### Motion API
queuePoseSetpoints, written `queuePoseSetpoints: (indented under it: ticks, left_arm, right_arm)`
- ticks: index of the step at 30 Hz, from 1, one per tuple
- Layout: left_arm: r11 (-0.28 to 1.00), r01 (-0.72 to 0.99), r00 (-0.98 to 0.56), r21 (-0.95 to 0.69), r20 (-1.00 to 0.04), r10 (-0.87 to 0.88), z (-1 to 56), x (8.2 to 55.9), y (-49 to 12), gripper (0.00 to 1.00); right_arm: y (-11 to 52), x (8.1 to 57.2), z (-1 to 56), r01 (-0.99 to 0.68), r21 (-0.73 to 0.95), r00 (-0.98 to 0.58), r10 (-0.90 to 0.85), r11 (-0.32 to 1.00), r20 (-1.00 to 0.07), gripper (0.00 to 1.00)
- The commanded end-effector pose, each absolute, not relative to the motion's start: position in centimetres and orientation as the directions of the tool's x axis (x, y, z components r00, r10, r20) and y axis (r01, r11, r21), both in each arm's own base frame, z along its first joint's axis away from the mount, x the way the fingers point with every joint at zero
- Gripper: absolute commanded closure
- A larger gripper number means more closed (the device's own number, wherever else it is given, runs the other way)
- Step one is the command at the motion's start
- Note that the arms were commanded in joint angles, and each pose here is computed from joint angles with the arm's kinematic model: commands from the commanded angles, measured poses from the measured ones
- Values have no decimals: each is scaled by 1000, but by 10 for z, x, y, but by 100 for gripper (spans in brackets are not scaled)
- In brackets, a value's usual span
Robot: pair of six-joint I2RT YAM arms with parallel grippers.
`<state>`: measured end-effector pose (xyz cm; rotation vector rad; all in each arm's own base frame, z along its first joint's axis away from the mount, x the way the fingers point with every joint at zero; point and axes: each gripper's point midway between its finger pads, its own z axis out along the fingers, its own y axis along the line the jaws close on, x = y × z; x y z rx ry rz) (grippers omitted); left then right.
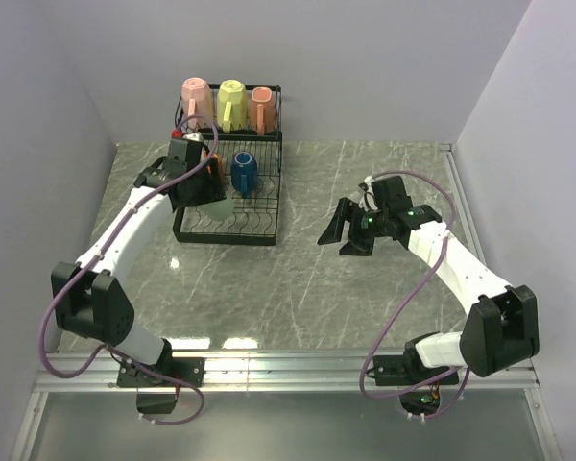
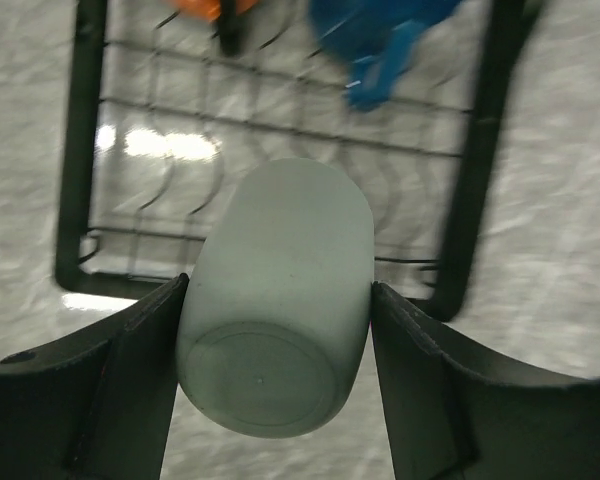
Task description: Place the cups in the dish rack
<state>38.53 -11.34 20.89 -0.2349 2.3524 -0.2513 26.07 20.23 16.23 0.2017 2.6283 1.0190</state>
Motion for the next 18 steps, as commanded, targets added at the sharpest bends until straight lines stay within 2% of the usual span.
queuePoseSetpoints:
  ticks: [1, 13, 18]
  left_arm:
    - [986, -133, -713, -97, -682, -164, 196, 383, -87, 100]
    - [983, -175, -766, 63, -636, -95, 148, 401, -69, 100]
    - [987, -146, -783, 61, -617, -77, 130, 410, -75, 99]
  right_arm:
    - [200, 267, 164, -15, 658, -938, 218, 753, -269, 19]
    - [196, 268, 150, -14, 620, -953, 177, 784, -246, 20]
    - [194, 269, 147, -10, 605, -956, 171, 796, -240, 20]
